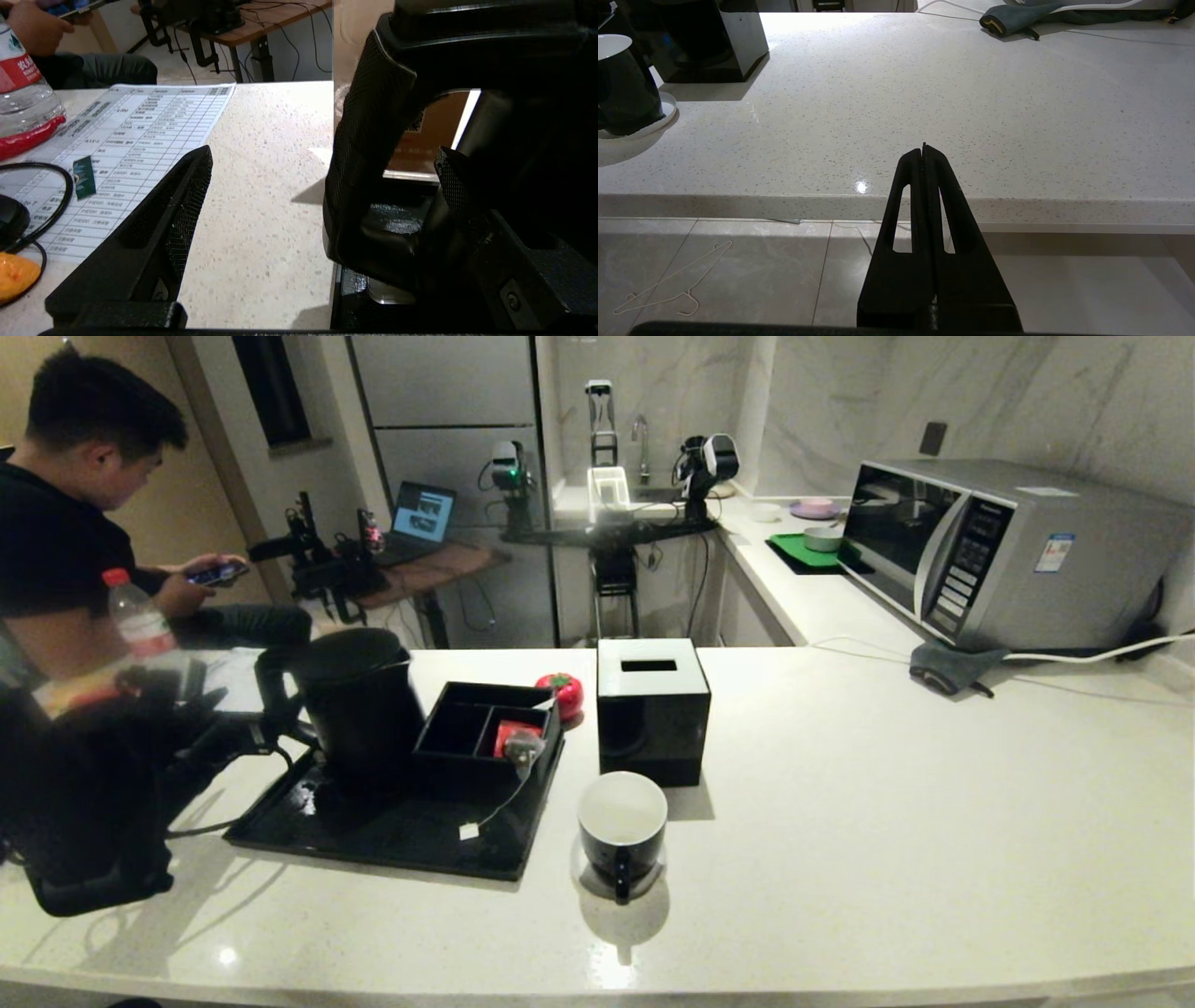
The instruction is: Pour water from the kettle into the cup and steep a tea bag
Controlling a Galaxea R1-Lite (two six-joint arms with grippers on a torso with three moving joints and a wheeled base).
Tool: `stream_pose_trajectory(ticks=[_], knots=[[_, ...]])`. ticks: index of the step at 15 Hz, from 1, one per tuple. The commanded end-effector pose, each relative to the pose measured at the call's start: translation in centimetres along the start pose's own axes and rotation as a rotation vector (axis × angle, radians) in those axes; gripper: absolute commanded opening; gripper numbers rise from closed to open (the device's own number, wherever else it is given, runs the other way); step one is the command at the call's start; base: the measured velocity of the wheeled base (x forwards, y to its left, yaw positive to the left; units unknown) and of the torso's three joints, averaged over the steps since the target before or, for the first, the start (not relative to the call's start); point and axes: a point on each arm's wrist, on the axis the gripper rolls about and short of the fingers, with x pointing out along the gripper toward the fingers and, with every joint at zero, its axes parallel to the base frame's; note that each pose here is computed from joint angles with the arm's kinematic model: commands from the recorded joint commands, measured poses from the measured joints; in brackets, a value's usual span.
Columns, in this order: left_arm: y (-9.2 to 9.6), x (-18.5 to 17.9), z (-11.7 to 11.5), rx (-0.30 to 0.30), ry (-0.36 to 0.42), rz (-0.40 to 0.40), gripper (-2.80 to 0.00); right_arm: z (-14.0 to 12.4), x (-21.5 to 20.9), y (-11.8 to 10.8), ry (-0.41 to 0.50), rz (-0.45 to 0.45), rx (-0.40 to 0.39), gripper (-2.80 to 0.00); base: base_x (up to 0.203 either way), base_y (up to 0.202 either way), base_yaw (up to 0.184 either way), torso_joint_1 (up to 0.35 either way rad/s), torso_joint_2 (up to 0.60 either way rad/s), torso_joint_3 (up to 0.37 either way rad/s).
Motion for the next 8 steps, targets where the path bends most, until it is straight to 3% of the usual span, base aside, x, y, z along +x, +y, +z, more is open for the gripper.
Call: stream_pose_trajectory(ticks=[1, 8], knots=[[0.20, 0.18, 0.40, 0.015, -0.049, 0.004, 0.00, 0.00, 0.00, 0.00, 0.000, 0.000, 0.000, -2.80, 0.000, 0.000, 0.000, 0.000, 0.00, 0.000], [0.66, 1.16, 0.71, 0.026, -0.086, 0.015, 0.00, 0.00, 0.00, 0.00, 0.000, 0.000, 0.000, -2.80, 0.000, 0.000, 0.000, 0.000, 0.00, 0.000]])
